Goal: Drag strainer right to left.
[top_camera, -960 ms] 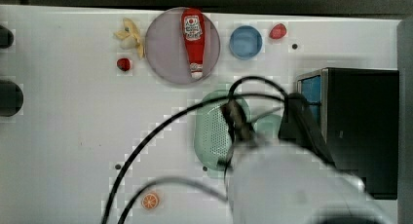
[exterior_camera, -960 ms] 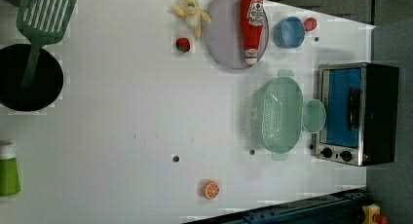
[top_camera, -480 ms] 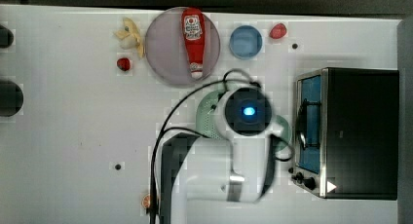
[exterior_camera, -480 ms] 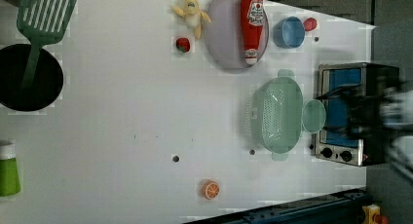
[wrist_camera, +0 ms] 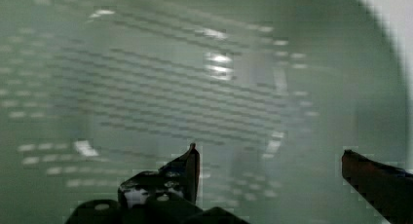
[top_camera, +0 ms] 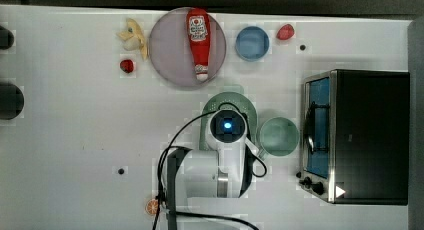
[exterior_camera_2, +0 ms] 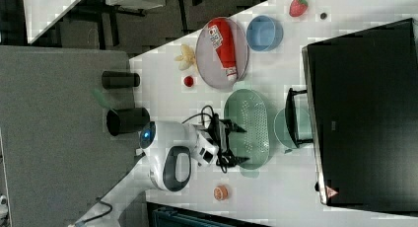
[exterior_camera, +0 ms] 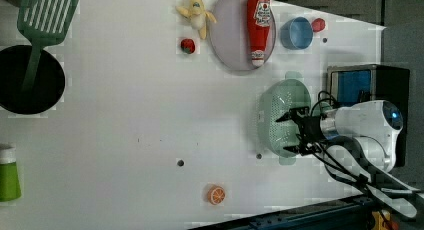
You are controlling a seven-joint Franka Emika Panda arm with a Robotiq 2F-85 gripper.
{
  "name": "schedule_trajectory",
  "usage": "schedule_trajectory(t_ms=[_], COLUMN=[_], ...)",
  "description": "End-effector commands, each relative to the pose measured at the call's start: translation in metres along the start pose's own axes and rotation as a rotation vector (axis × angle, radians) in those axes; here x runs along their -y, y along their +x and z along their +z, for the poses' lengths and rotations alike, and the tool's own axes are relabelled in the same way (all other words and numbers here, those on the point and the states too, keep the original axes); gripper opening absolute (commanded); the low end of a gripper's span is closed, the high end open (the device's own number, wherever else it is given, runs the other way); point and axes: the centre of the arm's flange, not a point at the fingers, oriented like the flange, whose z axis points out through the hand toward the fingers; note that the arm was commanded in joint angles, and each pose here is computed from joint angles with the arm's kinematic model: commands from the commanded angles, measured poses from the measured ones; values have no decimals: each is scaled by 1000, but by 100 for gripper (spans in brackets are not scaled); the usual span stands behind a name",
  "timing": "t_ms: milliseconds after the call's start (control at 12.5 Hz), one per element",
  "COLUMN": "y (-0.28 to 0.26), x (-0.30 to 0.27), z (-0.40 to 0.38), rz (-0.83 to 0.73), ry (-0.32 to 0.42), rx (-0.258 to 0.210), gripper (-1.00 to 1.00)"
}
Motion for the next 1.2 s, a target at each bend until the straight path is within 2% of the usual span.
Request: schedule_trajectory(t_ms=[80, 400, 640, 1200], y=[-21, -30, -46, -123], x=[29, 32, 34, 40], z=[-12, 21, 23, 22], rz=[79, 68, 115, 74], ry=[106, 98, 98, 110], rx=[-2, -1, -1, -13], gripper=[100, 100, 100, 100])
